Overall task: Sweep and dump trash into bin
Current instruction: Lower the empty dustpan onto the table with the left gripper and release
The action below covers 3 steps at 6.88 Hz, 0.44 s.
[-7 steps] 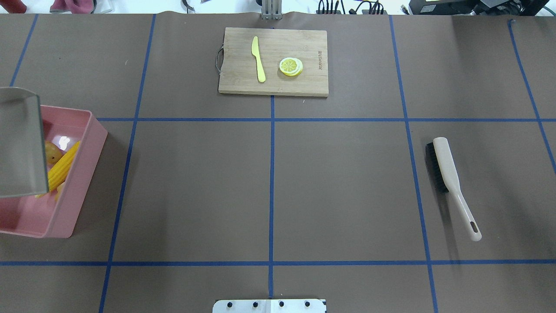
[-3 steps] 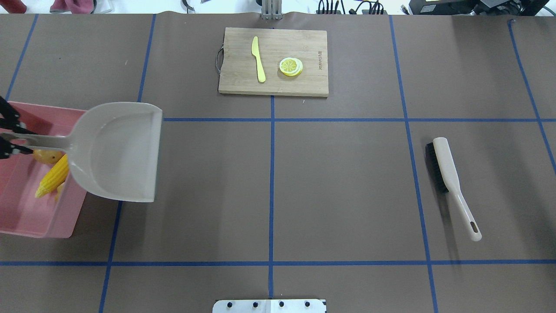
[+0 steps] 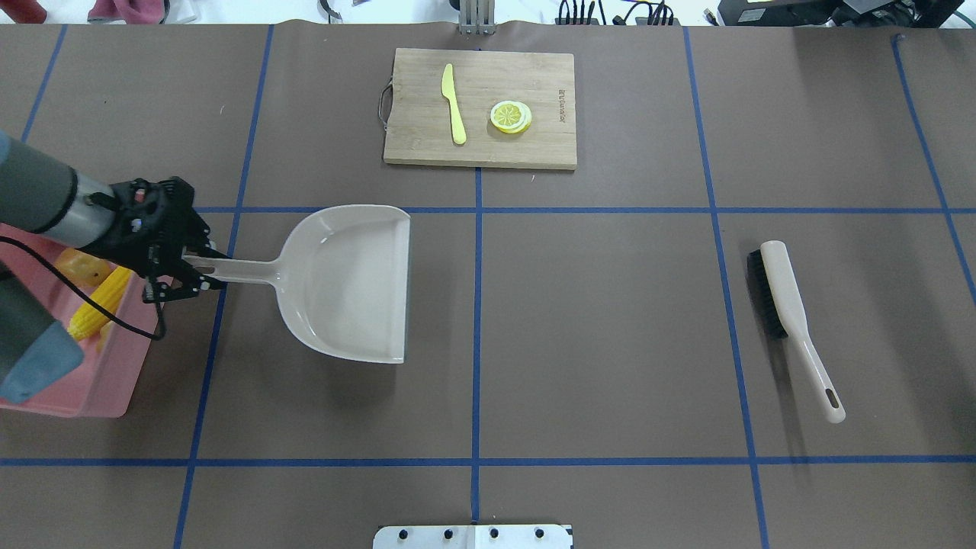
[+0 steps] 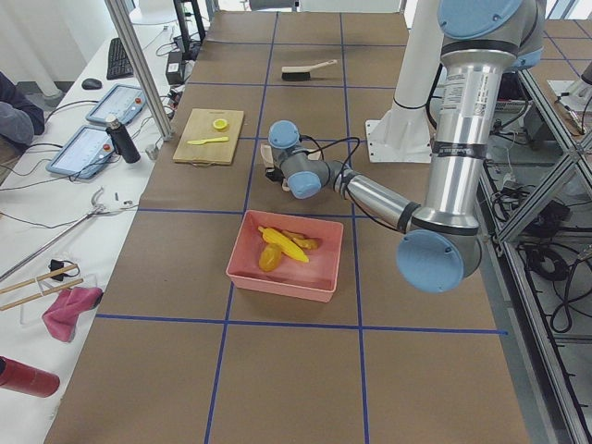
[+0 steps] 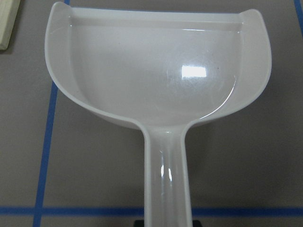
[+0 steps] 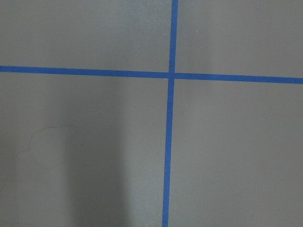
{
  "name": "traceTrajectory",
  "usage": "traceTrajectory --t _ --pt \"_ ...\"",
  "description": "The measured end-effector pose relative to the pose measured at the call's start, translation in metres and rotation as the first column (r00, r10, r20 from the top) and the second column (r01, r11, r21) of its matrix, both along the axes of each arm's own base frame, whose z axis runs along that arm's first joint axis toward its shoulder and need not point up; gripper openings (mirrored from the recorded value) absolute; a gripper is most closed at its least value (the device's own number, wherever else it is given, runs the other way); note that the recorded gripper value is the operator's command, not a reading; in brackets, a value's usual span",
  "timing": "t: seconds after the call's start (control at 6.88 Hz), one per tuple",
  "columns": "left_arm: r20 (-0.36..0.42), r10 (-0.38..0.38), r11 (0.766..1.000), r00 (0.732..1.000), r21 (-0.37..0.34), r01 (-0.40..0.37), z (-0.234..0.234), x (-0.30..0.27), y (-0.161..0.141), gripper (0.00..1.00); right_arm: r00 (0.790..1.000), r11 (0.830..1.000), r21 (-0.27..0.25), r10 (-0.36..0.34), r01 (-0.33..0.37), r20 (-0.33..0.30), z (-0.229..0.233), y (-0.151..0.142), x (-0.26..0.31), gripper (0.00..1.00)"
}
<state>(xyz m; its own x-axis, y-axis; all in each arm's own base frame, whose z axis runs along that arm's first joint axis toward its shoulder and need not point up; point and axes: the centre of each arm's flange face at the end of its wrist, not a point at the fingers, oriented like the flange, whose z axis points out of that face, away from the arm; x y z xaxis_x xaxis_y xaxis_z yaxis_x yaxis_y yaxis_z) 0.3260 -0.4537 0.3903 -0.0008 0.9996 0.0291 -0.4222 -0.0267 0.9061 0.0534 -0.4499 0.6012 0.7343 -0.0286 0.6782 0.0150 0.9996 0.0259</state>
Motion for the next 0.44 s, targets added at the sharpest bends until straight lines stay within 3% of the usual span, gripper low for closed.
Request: traceTrajectory --t 0.29,0.44 --pt "-0.011 0.052 0.999 0.999 -0.017 -0.052 -0.016 0.058 -0.003 0.00 1.000 1.000 -0.018 0.009 -0.009 0.001 0.016 0.006 0.008 1.00" --pt "-0.016 0.067 0.998 0.998 -0.017 -0.067 -0.026 0.077 -0.007 0.48 1.000 0.999 -0.030 0.017 -0.017 0.002 0.022 0.005 0.009 1.00"
